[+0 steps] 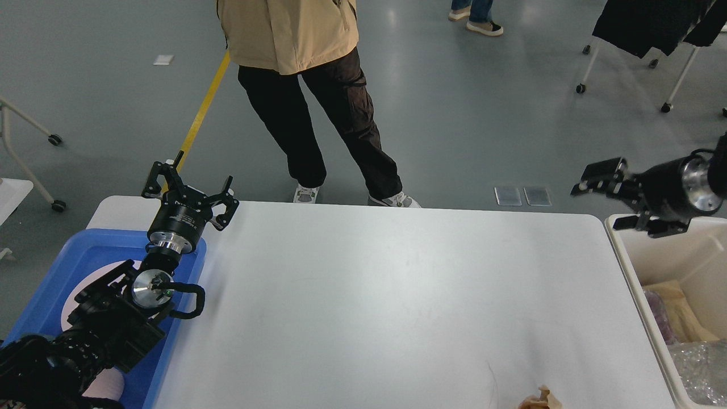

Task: Tidy desktop
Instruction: 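Move the right gripper down to the crumpled brown paper cup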

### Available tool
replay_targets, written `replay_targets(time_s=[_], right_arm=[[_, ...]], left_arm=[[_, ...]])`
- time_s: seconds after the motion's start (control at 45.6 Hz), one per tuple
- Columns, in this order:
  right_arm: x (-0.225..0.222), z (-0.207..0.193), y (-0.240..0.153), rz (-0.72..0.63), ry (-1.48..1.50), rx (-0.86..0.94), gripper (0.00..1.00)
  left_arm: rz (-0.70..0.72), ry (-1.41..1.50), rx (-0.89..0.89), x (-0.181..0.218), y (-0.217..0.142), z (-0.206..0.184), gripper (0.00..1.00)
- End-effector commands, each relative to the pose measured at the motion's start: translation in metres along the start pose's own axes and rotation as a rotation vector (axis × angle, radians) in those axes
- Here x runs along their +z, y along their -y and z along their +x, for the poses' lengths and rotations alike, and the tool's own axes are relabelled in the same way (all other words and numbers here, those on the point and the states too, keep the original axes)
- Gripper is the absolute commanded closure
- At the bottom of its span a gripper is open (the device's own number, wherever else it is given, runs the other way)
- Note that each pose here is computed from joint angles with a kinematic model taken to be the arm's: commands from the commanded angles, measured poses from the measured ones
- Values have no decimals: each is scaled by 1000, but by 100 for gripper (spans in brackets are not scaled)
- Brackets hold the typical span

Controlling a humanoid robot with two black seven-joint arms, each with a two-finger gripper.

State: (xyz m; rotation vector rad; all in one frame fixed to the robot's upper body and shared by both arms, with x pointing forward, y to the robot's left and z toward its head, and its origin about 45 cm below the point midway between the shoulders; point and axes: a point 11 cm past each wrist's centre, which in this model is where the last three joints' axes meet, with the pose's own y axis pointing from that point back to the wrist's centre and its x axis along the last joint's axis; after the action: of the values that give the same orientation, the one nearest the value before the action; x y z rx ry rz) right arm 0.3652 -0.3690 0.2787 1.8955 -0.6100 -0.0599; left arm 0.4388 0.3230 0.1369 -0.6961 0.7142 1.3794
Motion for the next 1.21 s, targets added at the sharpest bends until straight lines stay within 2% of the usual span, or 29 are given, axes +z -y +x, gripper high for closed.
replay_targets(time_s=[0.0,0.11,0.219,0.351,0.614,0.701,0.986,1.184], right_arm=[[-42,-68,-14,68,-94,-186,0],[-31,-67,-18,35,-85,-175,0],[16,-73,-7,-46,-8,-169,0],[66,-105,3,-98,118,-228,0],[135,-182,36,-236,210,-267,0],[134,-203,47,-228,204,-283,0],[130,-237,72,-204,221,-293,0],[106,-273,107,-122,234,-296,0]], left_arm=[[0,1,0,0,0,0,1],[0,1,0,0,0,0,1],[0,1,0,0,0,0,1],[0,1,0,0,0,0,1],[0,1,0,0,0,0,1],[0,1,0,0,0,0,1],[0,1,0,0,0,0,1],[0,1,0,0,0,0,1]])
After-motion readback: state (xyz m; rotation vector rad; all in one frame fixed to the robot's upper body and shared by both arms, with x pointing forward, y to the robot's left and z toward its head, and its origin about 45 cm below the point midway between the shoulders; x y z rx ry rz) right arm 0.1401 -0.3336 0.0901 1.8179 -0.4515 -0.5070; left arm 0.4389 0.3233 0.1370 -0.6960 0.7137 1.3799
